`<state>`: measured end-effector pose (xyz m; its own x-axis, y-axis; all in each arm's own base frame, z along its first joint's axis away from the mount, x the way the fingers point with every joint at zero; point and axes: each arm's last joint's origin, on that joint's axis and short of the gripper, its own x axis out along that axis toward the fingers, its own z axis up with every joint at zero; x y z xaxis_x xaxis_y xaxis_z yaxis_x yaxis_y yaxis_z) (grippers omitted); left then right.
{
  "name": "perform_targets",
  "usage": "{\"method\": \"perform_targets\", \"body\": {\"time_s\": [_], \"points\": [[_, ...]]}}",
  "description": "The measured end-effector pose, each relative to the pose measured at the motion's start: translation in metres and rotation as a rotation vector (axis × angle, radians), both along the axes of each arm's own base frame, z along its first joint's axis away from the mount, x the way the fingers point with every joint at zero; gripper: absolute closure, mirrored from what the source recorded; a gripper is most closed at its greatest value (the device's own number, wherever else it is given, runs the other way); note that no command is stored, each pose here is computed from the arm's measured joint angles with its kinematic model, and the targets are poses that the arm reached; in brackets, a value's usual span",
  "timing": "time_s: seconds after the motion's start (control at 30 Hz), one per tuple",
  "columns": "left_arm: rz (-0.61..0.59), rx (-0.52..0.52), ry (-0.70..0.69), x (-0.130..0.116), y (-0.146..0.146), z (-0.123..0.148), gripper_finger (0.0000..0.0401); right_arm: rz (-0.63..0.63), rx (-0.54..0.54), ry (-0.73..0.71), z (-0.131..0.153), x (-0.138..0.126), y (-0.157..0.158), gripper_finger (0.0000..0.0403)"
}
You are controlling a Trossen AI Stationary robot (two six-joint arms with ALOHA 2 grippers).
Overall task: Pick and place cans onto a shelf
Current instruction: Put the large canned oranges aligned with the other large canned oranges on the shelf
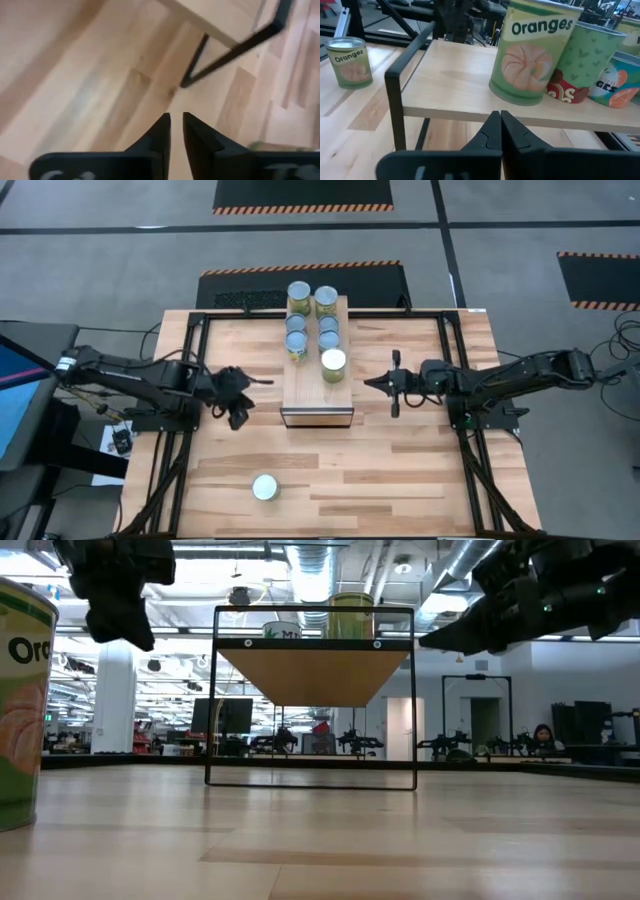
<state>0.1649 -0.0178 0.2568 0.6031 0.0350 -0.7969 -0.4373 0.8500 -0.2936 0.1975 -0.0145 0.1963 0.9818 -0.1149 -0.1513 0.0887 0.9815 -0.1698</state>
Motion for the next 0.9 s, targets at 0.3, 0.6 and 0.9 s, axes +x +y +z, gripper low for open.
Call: {"method": "perform_targets", "body": {"time_s": [0.3,0.6,0.9], "points": [[-0.016,-0.127,0.136,0.015,-0.028,-0.020,0.0306,-0.009,0.000,0.009,-0.001,0.000,-0.002,0.0393],[-0.101,-0.161,0.261,0.028,-0.050,-0.042,0.0272,-0.009,-0.003,0.009,-0.001,0.000,-0.002,0.0393],[-0.236,-0.165,0.267,0.042,-0.074,-0.027,0.0251,-0.029,0.000,0.020,-0.002,-0.001,-0.006,0.0393]]}}
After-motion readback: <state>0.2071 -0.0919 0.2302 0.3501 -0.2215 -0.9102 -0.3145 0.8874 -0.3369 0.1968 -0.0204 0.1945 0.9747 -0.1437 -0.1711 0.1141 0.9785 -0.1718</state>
